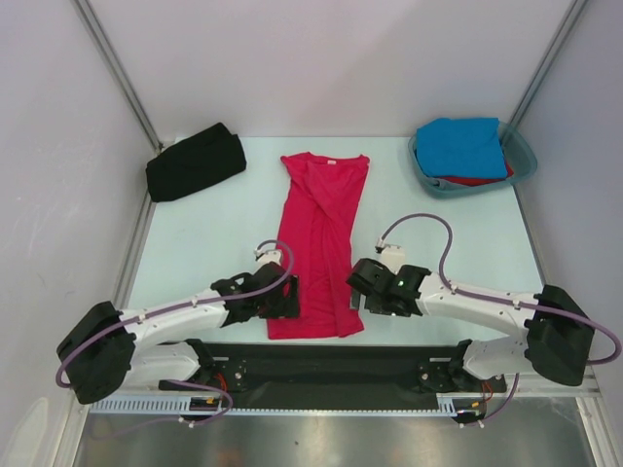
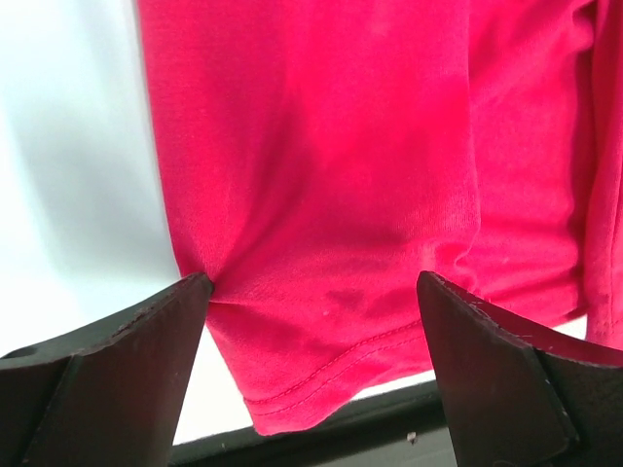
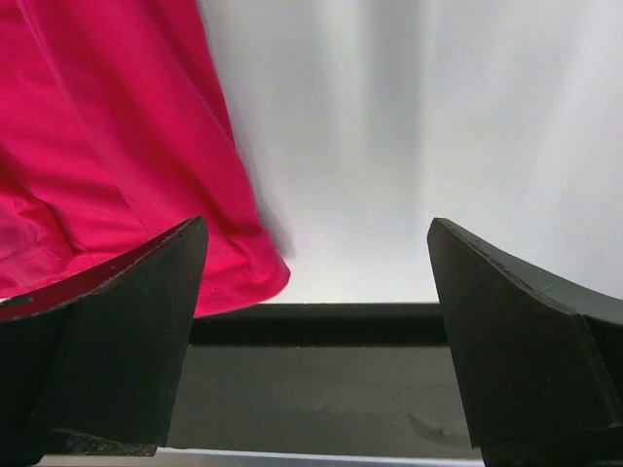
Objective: Fold and stack the t-shirts
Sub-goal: Fold the tshirt
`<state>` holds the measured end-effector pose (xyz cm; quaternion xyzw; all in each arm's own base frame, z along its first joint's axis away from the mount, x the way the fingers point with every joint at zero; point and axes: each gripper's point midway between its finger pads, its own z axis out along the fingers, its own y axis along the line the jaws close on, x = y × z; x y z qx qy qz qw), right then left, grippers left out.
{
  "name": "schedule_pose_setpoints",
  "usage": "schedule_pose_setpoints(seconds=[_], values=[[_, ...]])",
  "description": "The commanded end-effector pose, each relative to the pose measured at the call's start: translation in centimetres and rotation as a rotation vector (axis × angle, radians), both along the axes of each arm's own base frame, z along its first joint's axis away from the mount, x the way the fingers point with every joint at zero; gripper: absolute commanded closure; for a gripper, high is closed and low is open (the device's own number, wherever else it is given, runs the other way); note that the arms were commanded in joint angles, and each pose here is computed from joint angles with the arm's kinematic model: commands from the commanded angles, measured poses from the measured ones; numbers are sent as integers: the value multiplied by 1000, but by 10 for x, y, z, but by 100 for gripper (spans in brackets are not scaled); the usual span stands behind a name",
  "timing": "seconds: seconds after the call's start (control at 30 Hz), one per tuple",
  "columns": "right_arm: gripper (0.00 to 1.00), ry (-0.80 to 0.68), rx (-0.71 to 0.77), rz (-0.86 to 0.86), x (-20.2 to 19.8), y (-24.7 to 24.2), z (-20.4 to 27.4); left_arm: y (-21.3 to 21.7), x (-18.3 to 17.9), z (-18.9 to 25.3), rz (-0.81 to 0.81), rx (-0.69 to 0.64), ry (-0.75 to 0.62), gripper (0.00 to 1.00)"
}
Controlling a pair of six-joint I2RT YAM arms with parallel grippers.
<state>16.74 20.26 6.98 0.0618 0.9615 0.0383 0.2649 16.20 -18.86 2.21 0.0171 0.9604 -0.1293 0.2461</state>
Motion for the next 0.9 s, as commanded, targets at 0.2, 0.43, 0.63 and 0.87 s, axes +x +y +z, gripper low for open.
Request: schedule_pose_setpoints(seconds=[0.2, 0.43, 0.63, 0.87], values=[[0, 42, 313, 15, -8, 11, -3, 13, -23, 32, -5, -32, 19, 0], [1, 7, 424, 43, -6, 14, 6, 11, -9, 68, 25, -184, -156, 0], [3, 10, 443, 76, -4, 19, 2, 20, -13, 62, 65, -149, -125, 0], [2, 29, 426, 85, -12, 13, -6, 23, -29, 47, 103, -246, -87, 0]])
